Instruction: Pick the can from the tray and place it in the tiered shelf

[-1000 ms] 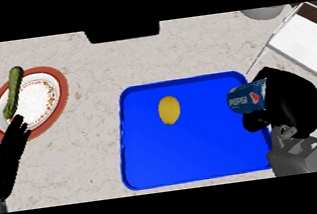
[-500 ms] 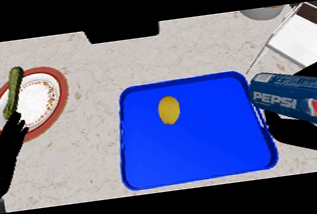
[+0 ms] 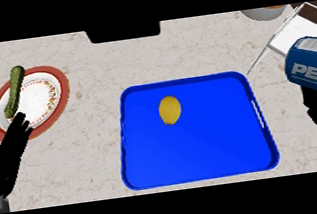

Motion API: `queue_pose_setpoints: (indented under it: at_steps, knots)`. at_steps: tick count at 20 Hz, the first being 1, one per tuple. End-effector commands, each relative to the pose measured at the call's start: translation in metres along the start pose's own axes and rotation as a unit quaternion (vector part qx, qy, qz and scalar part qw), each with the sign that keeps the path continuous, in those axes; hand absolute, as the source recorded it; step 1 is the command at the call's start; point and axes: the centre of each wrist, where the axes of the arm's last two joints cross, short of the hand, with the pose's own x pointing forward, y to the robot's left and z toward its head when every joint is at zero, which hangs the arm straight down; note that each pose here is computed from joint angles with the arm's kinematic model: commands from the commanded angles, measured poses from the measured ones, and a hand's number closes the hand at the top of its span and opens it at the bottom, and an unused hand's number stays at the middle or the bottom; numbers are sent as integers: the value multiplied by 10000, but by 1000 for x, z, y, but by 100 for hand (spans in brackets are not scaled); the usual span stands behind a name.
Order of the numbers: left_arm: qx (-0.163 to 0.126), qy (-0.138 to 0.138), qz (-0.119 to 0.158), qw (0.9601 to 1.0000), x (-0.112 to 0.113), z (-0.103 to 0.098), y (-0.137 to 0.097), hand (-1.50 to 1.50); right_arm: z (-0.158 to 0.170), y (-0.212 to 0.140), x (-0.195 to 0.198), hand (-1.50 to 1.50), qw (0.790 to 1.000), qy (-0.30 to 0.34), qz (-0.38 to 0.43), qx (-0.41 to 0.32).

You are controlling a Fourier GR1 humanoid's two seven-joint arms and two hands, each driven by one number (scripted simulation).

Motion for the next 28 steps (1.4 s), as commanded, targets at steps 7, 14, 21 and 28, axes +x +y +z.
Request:
queue_pose_setpoints:
  at_steps: [7, 14, 21, 28]
  knots:
    - [98, -1, -27, 9999, -3, -6, -11, 0, -28, -38, 16, 150, 9889, 790, 1120, -568]
    - [52, -59, -17, 10000, 8, 2, 7, 0, -79, -65, 27, 150, 9858, 904, 1313, -532]
    - [-73, 21, -2, 10000, -1, -1, -14, 0, -115, -76, 32, 150, 9741, 1163, 1762, -806]
    - [-27, -36, 23, 10000, -10, -3, -4, 0, -154, -47, -7, 150, 9708, 1302, 1865, -761]
